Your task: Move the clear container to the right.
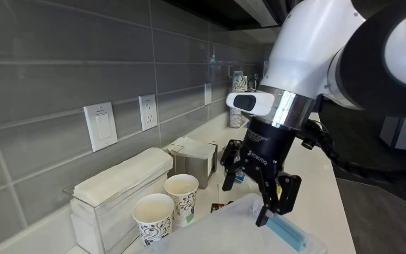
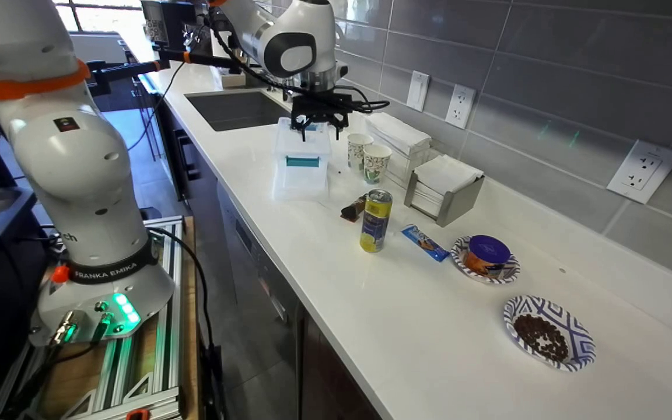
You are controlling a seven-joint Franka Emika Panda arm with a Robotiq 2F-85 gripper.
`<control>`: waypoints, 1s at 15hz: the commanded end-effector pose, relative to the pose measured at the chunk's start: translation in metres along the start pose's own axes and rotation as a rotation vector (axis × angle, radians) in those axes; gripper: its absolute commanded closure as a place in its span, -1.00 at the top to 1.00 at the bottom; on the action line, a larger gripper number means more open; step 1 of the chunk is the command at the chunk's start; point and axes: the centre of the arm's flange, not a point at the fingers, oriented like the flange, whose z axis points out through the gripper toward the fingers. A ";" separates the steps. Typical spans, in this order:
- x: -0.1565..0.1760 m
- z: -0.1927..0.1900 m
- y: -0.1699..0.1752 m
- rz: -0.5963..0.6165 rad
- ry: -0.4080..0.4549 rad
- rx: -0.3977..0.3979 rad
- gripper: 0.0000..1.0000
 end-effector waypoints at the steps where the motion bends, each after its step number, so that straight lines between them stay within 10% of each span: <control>1: 0.010 0.026 0.013 -0.114 0.102 0.108 0.45; 3: 0.014 0.031 0.011 -0.118 0.091 0.141 0.40; 12: -0.017 0.024 0.037 -0.083 0.030 0.151 -0.97; 15: -0.020 0.026 0.035 -0.077 0.014 0.178 -0.94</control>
